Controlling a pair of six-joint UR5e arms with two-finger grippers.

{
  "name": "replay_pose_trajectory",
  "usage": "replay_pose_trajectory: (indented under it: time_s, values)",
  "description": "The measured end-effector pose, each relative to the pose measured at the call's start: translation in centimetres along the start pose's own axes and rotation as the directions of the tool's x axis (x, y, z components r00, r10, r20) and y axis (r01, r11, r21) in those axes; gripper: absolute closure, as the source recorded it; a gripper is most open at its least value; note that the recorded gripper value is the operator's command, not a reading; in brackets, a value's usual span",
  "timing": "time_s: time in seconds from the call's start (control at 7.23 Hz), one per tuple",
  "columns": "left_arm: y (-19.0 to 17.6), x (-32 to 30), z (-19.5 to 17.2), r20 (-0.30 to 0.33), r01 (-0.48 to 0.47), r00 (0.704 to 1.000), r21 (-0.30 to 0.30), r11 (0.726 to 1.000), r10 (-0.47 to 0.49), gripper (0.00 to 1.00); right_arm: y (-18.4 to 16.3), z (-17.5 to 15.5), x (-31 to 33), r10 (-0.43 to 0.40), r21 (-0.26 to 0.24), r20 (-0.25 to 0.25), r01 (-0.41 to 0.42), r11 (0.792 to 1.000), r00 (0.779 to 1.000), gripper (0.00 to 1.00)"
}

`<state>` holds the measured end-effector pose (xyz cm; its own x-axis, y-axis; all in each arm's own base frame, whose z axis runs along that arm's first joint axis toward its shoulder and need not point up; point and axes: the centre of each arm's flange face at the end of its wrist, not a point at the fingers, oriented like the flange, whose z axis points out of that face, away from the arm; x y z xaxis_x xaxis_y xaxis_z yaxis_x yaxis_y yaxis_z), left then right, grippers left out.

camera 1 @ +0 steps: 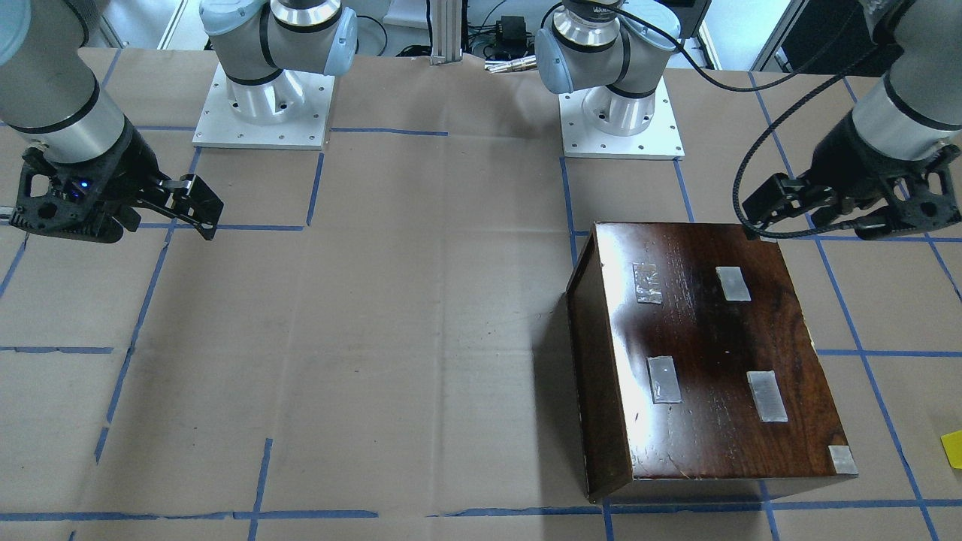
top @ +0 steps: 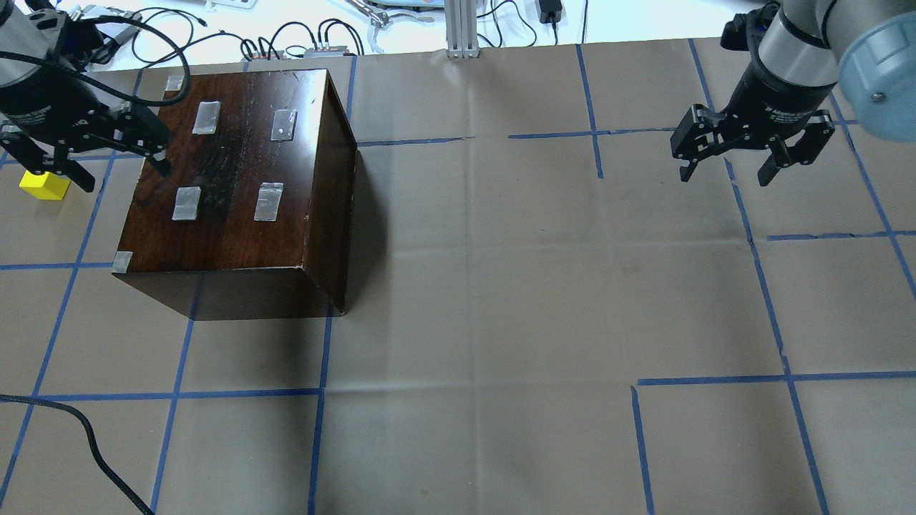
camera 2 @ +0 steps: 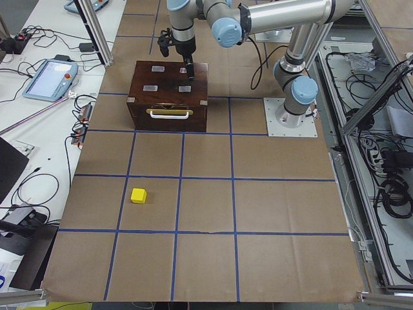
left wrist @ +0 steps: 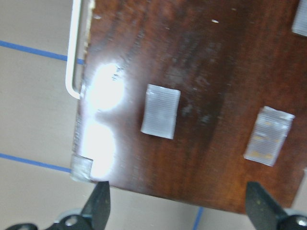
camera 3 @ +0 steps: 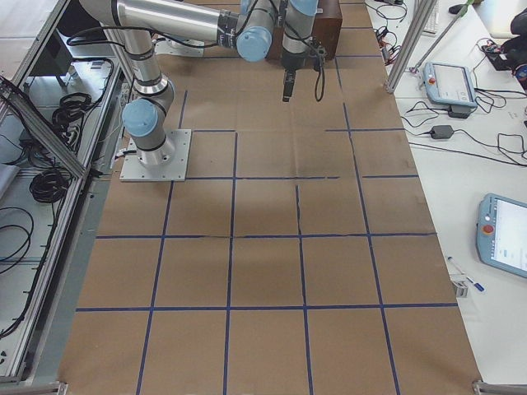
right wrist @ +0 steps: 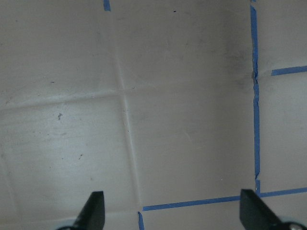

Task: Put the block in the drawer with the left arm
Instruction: 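Lower the left gripper to the white drawer handle on the cabinet side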

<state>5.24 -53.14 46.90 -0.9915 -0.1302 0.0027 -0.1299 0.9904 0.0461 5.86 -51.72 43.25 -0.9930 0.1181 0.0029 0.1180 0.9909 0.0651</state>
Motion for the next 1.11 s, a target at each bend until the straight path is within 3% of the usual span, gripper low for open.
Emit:
replay_pose_trajectory:
  time_s: [0.28, 0.83, 1.11]
  values:
    - [-2.3, -5.4, 1.1, 0.004, -0.090, 0.996, 0.026, 0.996, 0.090, 0.01, 0.0, 0.0, 0.0, 0.000, 0.000, 0.000, 0.000, 1.000, 1.000, 0.00]
    - [-9.7, -12.2, 6.8, -0.052, -0.103, 0.993, -0.021, 0.994, 0.102, 0.01, 0.0, 0.0, 0.0, 0.000, 0.000, 0.000, 0.000, 1.000, 1.000, 0.00]
    - [-11.4, -15.0, 9.2, -0.103, -0.106, 0.989, -0.028, 0.994, 0.103, 0.01, 0.0, 0.0, 0.0, 0.000, 0.000, 0.000, 0.000, 1.000, 1.000, 0.00]
